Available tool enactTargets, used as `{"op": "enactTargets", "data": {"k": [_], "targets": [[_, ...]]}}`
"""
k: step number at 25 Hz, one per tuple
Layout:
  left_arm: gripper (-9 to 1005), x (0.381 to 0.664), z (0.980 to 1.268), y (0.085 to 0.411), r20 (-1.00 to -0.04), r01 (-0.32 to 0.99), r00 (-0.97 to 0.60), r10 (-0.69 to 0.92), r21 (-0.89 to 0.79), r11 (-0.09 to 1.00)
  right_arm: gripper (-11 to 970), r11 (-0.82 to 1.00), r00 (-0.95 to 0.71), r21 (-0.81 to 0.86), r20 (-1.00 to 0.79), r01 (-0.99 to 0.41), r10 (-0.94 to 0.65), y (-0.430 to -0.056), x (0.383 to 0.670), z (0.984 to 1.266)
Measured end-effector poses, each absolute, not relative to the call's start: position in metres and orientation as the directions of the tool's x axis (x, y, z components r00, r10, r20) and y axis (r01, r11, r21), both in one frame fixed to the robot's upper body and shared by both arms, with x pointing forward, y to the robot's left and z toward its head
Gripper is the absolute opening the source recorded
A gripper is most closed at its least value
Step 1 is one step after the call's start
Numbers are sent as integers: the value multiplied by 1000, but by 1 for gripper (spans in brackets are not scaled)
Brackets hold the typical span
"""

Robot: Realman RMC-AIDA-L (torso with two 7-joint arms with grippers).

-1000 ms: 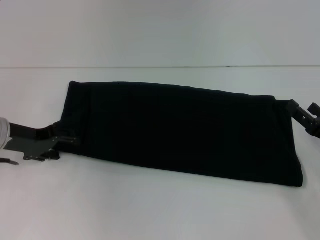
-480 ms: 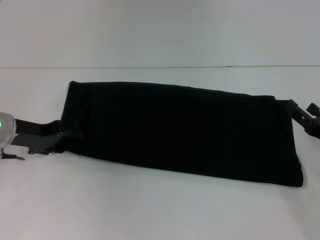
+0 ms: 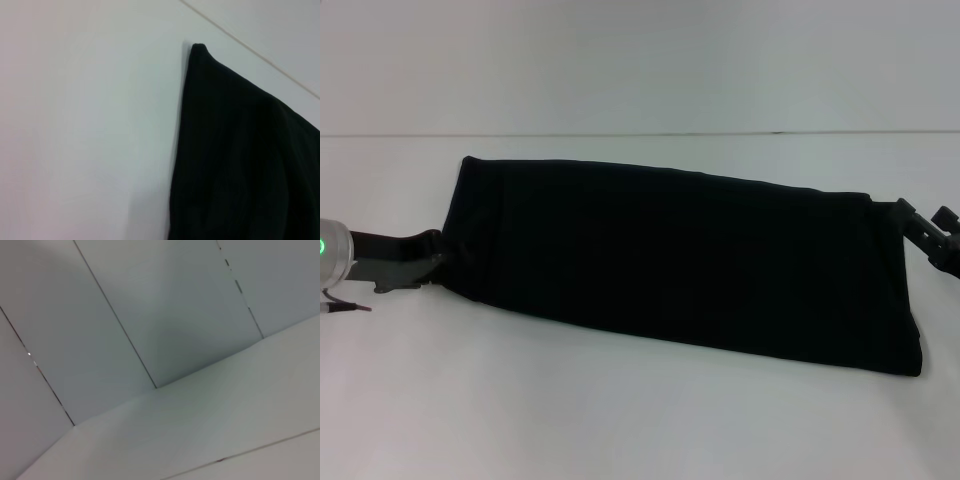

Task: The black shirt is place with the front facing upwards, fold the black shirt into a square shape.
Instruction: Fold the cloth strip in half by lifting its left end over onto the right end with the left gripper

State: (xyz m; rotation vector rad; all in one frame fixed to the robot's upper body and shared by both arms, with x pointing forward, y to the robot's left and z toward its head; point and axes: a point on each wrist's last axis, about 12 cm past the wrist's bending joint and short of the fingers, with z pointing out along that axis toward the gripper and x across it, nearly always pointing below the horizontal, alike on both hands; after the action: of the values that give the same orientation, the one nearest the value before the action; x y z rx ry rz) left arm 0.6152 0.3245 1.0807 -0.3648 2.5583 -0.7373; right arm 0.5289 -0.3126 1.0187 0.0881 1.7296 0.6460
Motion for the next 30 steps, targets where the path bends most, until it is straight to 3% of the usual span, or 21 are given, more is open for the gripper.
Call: {"op": "enactTargets", "data": {"k": [11, 16, 21, 30], "targets": [[322, 608, 1076, 326, -397, -76, -838, -375, -595, 800, 886, 832, -269, 478, -872, -282, 409, -314, 526, 1019], [97, 599, 1075, 332, -396, -63, -826, -400, -641, 765, 886, 833, -266, 478, -872, -279, 412, -315, 526, 1019], [51, 585, 1072, 339, -379, -52, -829, -412, -681, 730, 886, 832, -264, 478, -872, -282, 411, -315, 527, 1020], [43, 529, 1059, 363, -349, -23, -826, -443, -764, 645, 886, 831, -260, 474, -875, -290, 408, -316, 530, 1023]]}}
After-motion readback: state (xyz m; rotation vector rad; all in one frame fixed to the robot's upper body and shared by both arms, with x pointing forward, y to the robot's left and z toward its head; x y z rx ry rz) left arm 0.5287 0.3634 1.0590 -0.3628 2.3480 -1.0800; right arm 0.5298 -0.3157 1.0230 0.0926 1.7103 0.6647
